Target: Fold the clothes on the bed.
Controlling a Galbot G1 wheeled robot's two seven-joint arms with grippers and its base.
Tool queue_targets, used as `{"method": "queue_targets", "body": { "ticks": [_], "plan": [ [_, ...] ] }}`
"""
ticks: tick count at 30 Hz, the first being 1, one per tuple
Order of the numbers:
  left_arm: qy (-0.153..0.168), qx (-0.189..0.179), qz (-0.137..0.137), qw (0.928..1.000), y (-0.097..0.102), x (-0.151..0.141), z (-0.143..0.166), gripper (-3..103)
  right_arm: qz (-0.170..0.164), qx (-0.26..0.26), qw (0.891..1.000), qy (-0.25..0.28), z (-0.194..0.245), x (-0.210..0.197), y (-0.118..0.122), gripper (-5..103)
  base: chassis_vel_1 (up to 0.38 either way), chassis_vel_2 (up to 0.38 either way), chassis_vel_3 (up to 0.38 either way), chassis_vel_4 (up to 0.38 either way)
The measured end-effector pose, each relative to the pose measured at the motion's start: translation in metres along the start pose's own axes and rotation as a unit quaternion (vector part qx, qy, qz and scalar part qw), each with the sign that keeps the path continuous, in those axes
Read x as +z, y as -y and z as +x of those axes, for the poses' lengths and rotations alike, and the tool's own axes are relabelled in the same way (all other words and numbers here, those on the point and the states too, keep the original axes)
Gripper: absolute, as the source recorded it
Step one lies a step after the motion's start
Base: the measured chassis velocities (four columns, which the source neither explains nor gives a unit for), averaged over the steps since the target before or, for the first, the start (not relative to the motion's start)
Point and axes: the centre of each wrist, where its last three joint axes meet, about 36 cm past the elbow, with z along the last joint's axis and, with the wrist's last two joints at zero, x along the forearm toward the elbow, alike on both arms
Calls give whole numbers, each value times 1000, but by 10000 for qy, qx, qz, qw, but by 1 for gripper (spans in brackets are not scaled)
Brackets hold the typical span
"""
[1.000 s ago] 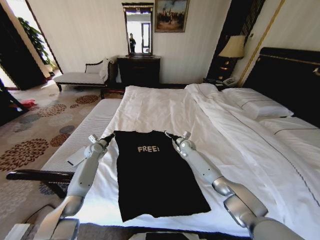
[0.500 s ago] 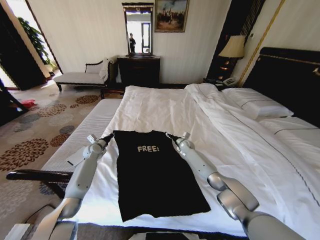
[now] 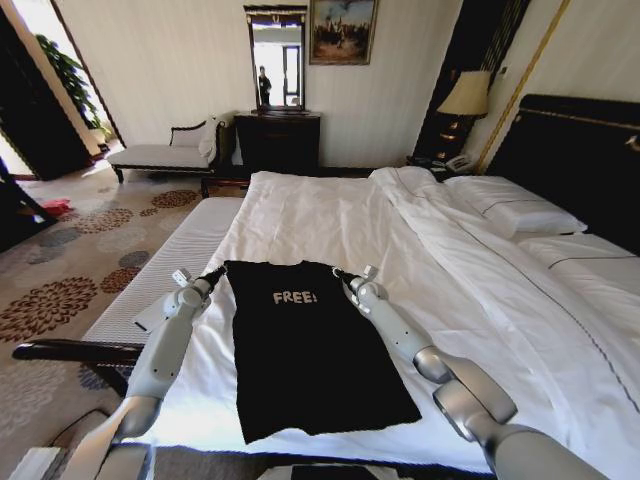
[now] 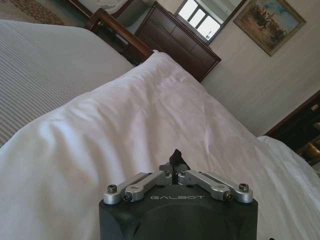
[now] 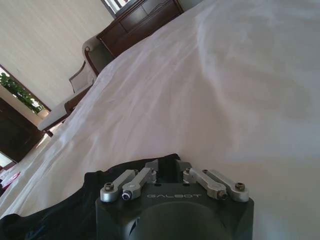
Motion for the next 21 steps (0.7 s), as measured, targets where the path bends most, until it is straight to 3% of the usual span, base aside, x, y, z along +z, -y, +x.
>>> {"method": "queue_targets", "body": {
  "ticks": [1, 3, 6, 14, 21],
  "plan": [
    [0, -6, -3, 10000, 0, 0, 0, 0, 5, -39, 10000, 13, 1, 0, 0, 14, 0, 0, 0, 0],
    [0, -6, -6, 10000, 0, 0, -1, 0, 9, -58, 10000, 21, 1, 0, 0, 14, 0, 0, 0, 0],
    [11, 5, -15, 10000, 1, 0, -1, 0, 45, -136, 9999, 73, 2, -1, 0, 2, 0, 0, 0, 0],
    [111, 48, -93, 9999, 6, -11, -5, 0, 127, -353, 9986, 381, 6, -16, -5, 0, 0, 0, 0, 0],
    [381, 132, -192, 9990, 23, -51, -20, 0, 85, -818, 9910, 1053, 12, -73, -28, 0, 0, 0, 0, 0]
  ]
}}
